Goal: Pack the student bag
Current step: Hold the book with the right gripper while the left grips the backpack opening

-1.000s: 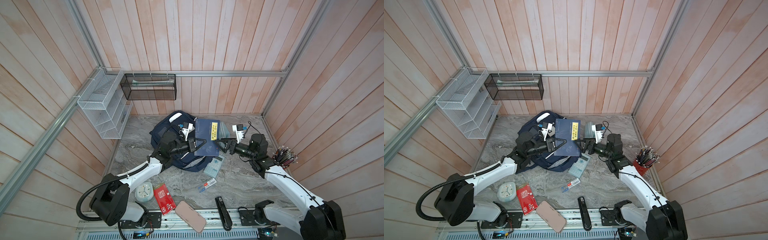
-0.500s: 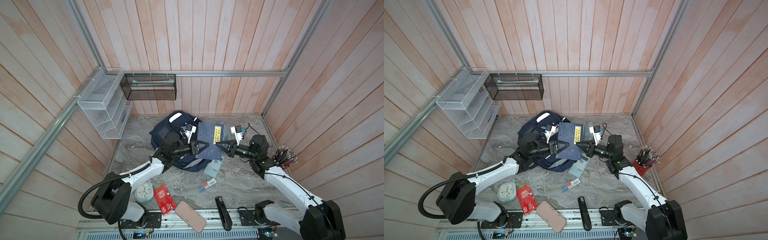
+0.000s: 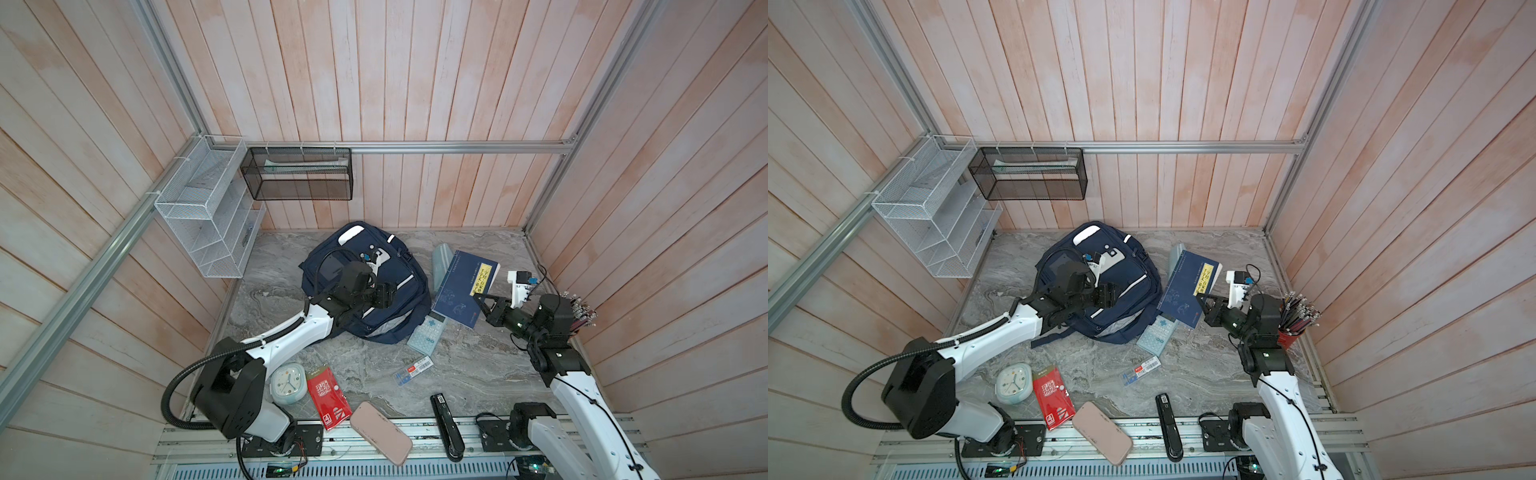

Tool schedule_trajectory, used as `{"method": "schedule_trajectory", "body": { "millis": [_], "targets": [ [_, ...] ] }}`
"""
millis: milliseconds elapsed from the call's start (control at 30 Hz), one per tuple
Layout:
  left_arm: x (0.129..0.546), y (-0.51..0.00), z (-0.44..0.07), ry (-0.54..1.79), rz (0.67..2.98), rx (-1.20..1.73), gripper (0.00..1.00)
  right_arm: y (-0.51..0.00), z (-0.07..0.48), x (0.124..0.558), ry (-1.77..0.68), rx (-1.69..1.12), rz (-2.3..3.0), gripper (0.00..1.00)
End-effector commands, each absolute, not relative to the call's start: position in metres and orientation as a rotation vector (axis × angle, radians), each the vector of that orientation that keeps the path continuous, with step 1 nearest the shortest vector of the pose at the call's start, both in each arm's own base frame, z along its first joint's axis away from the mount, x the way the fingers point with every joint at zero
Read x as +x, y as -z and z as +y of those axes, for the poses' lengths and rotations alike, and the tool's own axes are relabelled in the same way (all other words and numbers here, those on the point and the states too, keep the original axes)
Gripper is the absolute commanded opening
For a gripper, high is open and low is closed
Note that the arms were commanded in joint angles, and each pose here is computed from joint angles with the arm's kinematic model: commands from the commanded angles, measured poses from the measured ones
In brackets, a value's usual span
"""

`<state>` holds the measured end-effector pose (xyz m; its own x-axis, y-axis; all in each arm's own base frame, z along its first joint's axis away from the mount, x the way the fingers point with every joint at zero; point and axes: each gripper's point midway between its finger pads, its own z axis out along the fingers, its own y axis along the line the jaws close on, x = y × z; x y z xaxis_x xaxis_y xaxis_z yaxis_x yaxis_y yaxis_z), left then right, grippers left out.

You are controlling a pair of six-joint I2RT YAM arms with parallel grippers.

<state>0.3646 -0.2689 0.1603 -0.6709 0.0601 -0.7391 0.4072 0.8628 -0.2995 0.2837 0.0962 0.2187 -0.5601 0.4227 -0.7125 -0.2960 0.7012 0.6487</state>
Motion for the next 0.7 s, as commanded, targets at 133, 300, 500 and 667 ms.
{"method": "schedule_trajectory", "body": {
  "millis": [133,300,500,667],
  "targets": [
    [0.391,-0.121,-0.274,0.265,2.306,0.496,0.7,-0.195,0.08,0.28,-0.962,0.187,1.992,0.0],
    [0.386,-0.105,-0.308,0.271,2.306,0.602,0.76,-0.187,0.081,0.276,-0.97,0.189,2.004,0.0],
    [0.392,-0.076,-0.311,0.185,2.364,0.621,0.79,-0.18,0.082,0.274,-0.982,0.188,2.01,0.0],
    [0.397,-0.061,-0.305,0.112,2.386,0.602,0.74,-0.175,0.085,0.272,-1.013,0.191,2.012,0.0]
  ]
}}
